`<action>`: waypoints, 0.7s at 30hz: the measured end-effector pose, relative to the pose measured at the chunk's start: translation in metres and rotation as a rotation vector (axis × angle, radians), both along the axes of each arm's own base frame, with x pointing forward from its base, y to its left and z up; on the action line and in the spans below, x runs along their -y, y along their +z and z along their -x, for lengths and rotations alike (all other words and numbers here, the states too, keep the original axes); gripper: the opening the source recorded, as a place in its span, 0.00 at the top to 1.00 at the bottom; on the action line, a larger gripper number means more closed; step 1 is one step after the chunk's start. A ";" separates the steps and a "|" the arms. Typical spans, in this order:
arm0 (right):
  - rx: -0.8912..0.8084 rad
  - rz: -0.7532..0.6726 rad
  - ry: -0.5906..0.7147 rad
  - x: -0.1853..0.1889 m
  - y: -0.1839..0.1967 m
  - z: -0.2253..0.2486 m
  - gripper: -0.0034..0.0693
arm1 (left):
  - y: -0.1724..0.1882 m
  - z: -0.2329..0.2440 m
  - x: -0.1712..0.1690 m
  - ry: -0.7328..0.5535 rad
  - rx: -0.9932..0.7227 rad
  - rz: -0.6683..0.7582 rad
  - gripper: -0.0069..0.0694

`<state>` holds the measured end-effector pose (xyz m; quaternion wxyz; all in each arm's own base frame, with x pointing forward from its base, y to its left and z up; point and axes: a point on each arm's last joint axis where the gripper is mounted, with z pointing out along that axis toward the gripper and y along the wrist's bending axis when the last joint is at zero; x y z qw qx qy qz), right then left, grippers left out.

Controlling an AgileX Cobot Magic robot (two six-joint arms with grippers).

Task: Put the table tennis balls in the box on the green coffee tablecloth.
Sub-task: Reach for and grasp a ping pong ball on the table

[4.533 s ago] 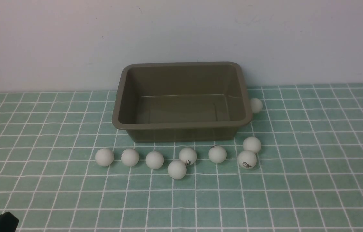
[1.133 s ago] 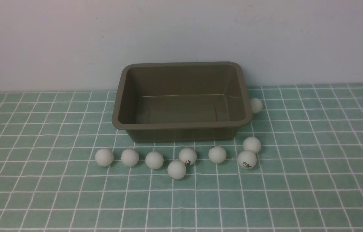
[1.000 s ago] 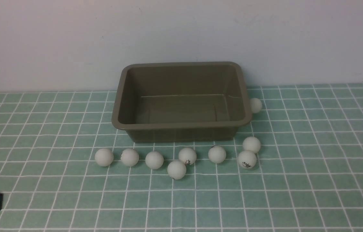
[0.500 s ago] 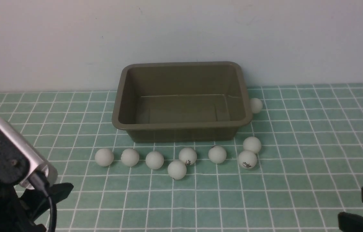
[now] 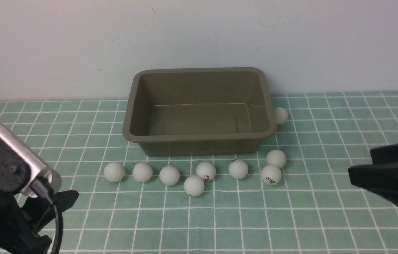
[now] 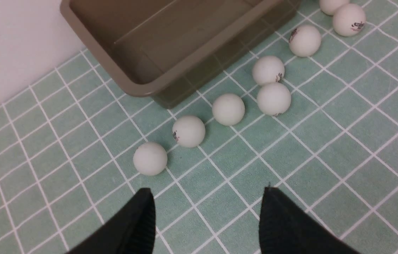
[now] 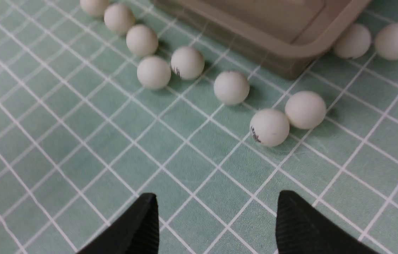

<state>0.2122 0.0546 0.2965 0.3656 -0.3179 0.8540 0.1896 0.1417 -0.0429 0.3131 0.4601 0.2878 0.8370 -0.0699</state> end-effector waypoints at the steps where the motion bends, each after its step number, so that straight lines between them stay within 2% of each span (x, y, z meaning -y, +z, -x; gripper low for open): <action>1: -0.014 0.014 0.020 -0.004 -0.005 -0.005 0.39 | 0.000 0.000 0.000 0.004 0.006 0.001 0.43; 7: -0.061 0.118 0.135 -0.038 -0.029 -0.040 0.39 | 0.001 -0.001 0.000 0.008 0.012 0.003 0.43; 14: -0.202 0.194 0.093 -0.066 -0.058 -0.086 0.39 | 0.001 -0.001 0.000 0.008 0.011 0.003 0.43; 21: -0.262 0.220 0.057 -0.078 -0.072 -0.119 0.39 | 0.001 -0.001 0.000 0.008 0.011 0.003 0.43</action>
